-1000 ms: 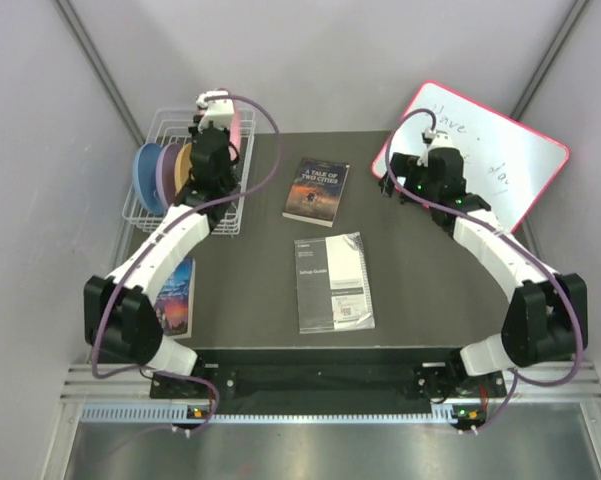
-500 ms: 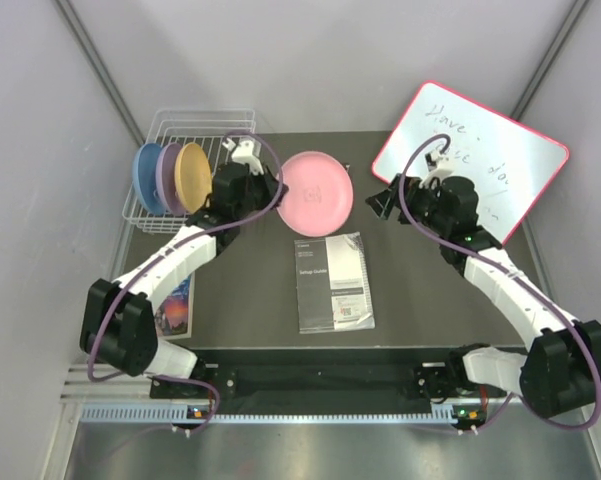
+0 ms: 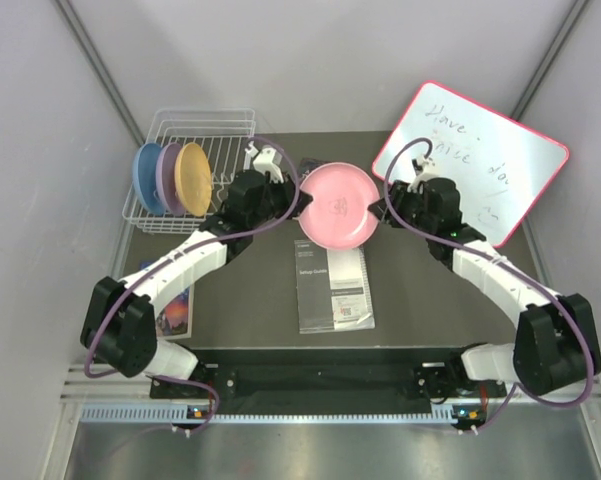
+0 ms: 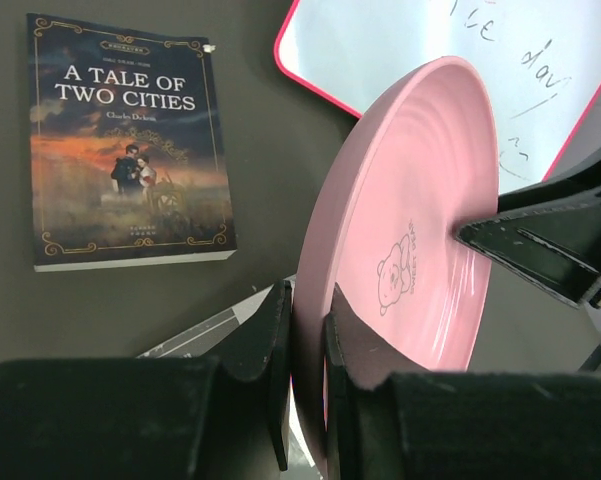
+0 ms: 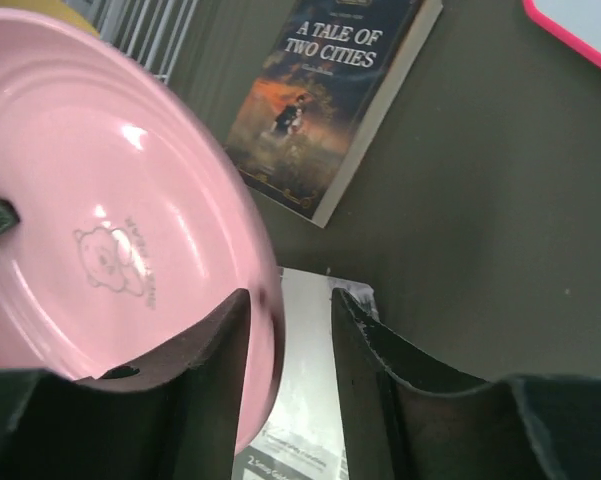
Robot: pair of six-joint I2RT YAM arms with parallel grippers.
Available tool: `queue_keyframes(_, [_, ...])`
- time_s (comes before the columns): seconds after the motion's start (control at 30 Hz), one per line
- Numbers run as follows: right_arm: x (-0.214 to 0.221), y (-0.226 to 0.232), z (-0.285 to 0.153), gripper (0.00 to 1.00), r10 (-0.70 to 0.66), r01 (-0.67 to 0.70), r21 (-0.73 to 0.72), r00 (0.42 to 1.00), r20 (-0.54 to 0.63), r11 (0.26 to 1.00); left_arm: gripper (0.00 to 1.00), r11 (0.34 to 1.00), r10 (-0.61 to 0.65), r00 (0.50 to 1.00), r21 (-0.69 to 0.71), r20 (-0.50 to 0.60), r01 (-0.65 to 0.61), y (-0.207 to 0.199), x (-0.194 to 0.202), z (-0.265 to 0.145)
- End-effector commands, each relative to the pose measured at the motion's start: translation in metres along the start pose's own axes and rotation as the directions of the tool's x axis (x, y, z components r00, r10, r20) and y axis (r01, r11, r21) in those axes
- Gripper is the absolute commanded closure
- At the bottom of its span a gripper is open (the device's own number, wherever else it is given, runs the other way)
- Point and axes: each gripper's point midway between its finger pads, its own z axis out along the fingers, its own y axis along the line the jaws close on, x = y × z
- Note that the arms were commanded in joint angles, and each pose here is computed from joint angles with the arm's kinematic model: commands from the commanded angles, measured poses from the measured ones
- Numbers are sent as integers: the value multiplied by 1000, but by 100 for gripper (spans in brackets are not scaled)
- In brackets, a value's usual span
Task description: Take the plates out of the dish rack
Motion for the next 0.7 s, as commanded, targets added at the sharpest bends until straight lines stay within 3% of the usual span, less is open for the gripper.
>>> queue_keyframes(0.0, [-4,-10,6,62,-27,25,48,999,25,999,100,994,27,994,103,102,-37,-28,-30,-2])
queue_keyframes(0.03, [-1,-10,8,68,-31,31,47,999,16,998,100,993,34,994,110,103,-45,-29,-31,-3])
queue_keyframes(0.1, [2,-12,8,94,-30,29,44,1000,9,999,100,992,35,994,114,100,-47,-29,-30,-3])
queue_keyframes(0.13, [3,-13,8,100,-28,27,50,1000,10,998,100,992,43,994,114,100,-54,-29,-29,-3])
queue_keyframes(0.2, [1,-18,1,100,-32,30,80,999,27,996,96,993,55,993,95,104,-65,-26,-30,-3])
queue_keyframes(0.23, [1,-21,-3,100,-33,30,107,999,32,994,65,994,61,993,88,98,-69,-24,-28,-2])
queue_keyframes(0.33, [-4,-43,-35,100,-36,20,237,997,62,971,25,994,102,989,32,108,-106,-15,-32,-6])
queue_keyframes(0.37, [-4,-55,-43,100,-30,8,292,997,73,956,18,993,112,987,9,113,-114,-10,-33,-8])
queue_keyframes(0.4, [12,-68,-53,100,-6,-3,337,1000,25,941,12,992,129,984,-17,125,-127,-6,-36,-9])
queue_keyframes(0.47, [14,-81,-74,100,26,-44,392,998,50,919,4,986,158,977,-73,147,-149,3,-42,-16])
queue_keyframes(0.53, [38,-98,-93,100,82,-81,466,996,20,881,2,967,208,962,-182,175,-176,19,-54,-24])
queue_keyframes(0.67, [53,-124,-129,100,144,-167,569,986,85,805,1,920,279,935,-340,219,-195,42,-75,-43])
